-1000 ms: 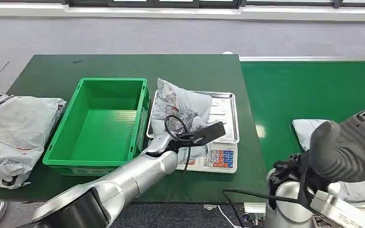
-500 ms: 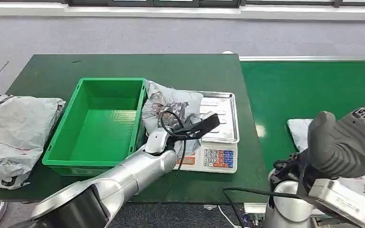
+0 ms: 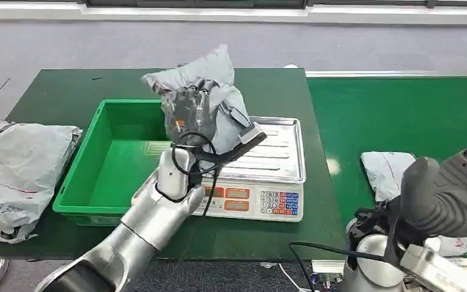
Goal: Moved the parcel from conveyor to table for the left to box.
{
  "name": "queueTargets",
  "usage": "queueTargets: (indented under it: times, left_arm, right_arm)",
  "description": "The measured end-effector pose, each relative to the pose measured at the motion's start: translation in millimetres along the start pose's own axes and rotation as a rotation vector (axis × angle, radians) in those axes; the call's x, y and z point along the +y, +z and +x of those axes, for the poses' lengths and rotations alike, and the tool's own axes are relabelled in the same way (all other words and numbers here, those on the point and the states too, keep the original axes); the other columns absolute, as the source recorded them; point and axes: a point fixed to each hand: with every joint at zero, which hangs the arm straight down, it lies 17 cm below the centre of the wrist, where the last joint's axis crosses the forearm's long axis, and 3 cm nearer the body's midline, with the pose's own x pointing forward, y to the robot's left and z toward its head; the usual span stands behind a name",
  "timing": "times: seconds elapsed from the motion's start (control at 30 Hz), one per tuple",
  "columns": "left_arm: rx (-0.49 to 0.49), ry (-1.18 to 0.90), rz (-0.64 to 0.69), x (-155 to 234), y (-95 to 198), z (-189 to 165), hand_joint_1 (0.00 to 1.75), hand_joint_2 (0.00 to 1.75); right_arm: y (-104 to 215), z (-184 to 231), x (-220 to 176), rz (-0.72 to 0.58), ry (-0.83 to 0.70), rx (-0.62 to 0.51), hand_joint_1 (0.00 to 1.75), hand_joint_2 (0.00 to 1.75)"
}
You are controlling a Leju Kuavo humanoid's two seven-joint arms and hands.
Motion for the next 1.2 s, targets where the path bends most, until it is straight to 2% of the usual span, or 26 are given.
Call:
queueTargets:
  times: [0.1,0.2,0.43,0.67,0.9,1.07,1.2]
  left_arm:
    - [0.075,0.021,0.085,32,-7,-39,1.75,1.75]
    - [0.152,0.014,0.126,49,-3,-71,1.75,1.75]
    - [0.249,0.001,0.162,64,4,-110,1.75,1.75]
    - [0.421,0.013,0.060,25,44,-195,1.75,1.75]
    - [0.475,0.006,0.001,4,60,-220,1.75,1.75]
    - [0.525,0.022,-0.111,-35,89,-237,1.75,1.75]
    - [0.558,0.031,-0.165,-52,106,-242,1.75,1.75]
  right_arm:
    - [3,-2,0,0.004,0.003,-0.001,0.00,1.75]
    - [4,-4,1,0.008,0.007,0.003,0.00,1.75]
    - [8,-9,3,0.019,0.015,0.012,0.00,1.75]
    - [10,-12,4,0.025,0.018,0.021,0.00,1.75]
    - [10,-14,3,0.022,0.018,0.029,0.00,1.75]
    - [10,-15,2,0.018,0.015,0.032,0.00,1.75]
    - [10,-15,2,0.018,0.016,0.032,0.00,1.75]
